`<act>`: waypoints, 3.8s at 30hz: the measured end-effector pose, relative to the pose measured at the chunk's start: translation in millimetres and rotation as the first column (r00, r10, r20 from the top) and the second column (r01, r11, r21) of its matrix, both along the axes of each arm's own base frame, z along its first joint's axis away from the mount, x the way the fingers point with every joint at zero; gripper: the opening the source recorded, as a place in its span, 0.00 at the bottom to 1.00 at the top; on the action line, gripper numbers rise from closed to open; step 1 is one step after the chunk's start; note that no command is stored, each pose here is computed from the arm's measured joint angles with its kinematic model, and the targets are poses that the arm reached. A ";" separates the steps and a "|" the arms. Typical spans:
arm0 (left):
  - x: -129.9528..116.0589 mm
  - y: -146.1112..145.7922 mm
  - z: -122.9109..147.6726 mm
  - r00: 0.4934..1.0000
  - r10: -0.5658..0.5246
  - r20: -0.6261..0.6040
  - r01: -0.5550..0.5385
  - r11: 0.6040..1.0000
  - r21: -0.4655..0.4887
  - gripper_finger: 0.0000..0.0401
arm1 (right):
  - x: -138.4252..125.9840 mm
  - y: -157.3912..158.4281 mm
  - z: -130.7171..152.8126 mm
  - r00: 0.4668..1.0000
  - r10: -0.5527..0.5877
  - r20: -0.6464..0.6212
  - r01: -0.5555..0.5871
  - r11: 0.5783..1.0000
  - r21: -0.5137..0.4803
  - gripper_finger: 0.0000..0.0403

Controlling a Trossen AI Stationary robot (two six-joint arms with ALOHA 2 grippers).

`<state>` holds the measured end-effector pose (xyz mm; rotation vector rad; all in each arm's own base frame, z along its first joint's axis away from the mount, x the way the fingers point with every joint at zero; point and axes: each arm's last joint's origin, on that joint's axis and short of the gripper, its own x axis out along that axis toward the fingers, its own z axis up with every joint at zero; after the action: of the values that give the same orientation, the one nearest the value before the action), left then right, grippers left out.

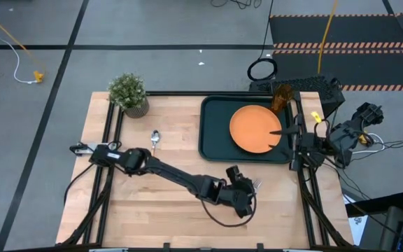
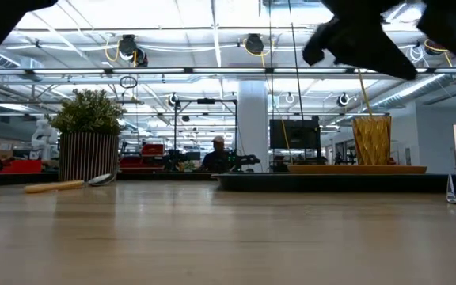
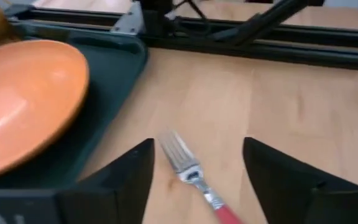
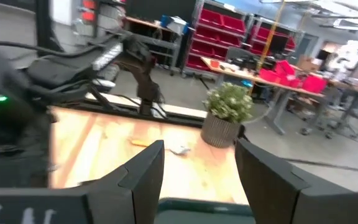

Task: Pick and place plate/cup/fork/spoon on tray
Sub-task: Put the pink fork on the left side of the orange plate

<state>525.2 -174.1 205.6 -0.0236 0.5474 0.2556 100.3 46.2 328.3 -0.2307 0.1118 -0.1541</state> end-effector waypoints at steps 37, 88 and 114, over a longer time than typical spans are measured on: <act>10.3 -37.4 -122.1 0.991 0.117 0.058 -0.120 0.992 0.045 0.54 | 2.7 0.4 -11.7 0.994 -0.074 -0.080 0.077 0.996 0.041 0.48; 15.1 -1.6 -104.3 0.984 0.174 -0.035 -0.176 0.983 -0.058 0.51 | 8.0 5.1 -17.6 0.991 -0.057 -0.119 0.069 0.992 0.103 0.48; 18.9 14.5 -106.4 0.990 0.102 -0.101 -0.104 0.994 -0.016 0.11 | 8.8 8.4 -18.6 0.989 0.044 -0.141 -0.025 0.991 0.133 0.48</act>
<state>544.1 -159.5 99.3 -0.0602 0.6501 0.3528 109.1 54.6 309.7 -0.1126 0.2604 -0.0952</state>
